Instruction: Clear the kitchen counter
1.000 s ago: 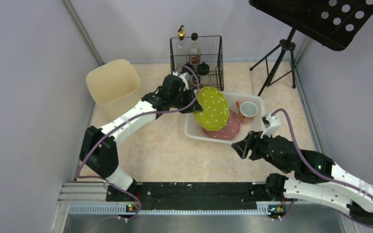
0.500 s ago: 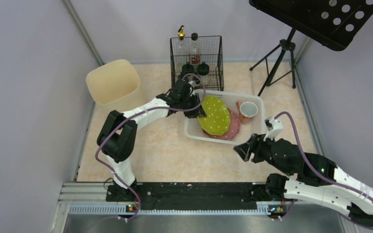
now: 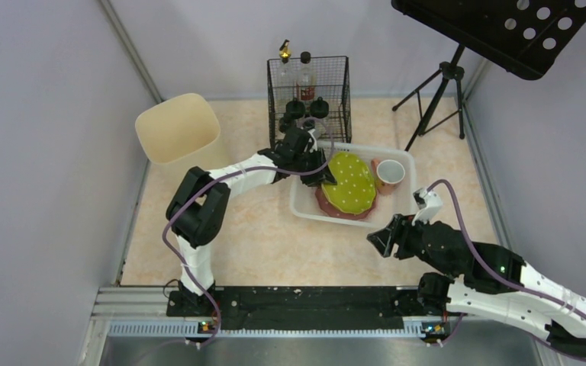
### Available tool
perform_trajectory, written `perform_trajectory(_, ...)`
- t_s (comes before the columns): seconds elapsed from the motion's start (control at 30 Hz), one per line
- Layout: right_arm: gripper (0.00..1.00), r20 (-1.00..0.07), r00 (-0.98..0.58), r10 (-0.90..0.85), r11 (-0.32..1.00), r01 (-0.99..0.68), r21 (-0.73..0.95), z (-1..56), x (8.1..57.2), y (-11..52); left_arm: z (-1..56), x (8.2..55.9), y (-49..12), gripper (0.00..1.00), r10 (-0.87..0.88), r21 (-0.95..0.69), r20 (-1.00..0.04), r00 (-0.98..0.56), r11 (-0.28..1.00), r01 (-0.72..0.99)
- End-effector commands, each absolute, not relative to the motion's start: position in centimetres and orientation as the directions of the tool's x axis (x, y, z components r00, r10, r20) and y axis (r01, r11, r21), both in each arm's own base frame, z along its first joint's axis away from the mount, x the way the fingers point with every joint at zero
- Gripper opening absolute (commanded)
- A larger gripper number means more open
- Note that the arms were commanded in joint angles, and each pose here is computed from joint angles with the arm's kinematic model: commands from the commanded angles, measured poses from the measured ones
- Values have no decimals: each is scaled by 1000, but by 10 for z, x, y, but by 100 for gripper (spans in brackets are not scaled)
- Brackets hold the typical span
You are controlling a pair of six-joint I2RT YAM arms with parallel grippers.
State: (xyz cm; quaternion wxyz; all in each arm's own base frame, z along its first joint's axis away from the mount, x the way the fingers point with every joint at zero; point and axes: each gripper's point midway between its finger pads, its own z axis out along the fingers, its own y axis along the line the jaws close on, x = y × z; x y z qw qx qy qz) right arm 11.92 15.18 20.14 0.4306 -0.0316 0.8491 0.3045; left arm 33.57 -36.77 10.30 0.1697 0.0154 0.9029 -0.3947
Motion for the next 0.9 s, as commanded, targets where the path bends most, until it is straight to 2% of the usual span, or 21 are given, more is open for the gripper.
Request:
perform_trajectory(0.0,60,-742,-634,220,797,-322,511,202,117,154,139,339,-397,0,-105,-785,-385,-917,560,266)
perform_trajectory(0.17,60,-735,-642,216,796,-320,514,200,115,155,120,333,-396,0,-104,-793,-359,-927,558,245)
perform_trajectory(0.37,60,-730,-648,217,795,-317,517,197,115,156,99,326,-391,21,-91,-784,-338,-937,578,227)
perform_trajectory(0.6,60,-727,-652,217,790,-319,523,195,114,159,70,318,-381,37,-77,-756,-306,-949,626,193)
perform_trajectory(0.63,60,-727,-652,217,791,-319,522,195,114,159,60,316,-376,42,-76,-739,-300,-951,649,182)
perform_trajectory(0.87,60,-724,-655,213,791,-319,522,192,115,162,39,310,-361,45,-71,-682,-273,-959,717,141)
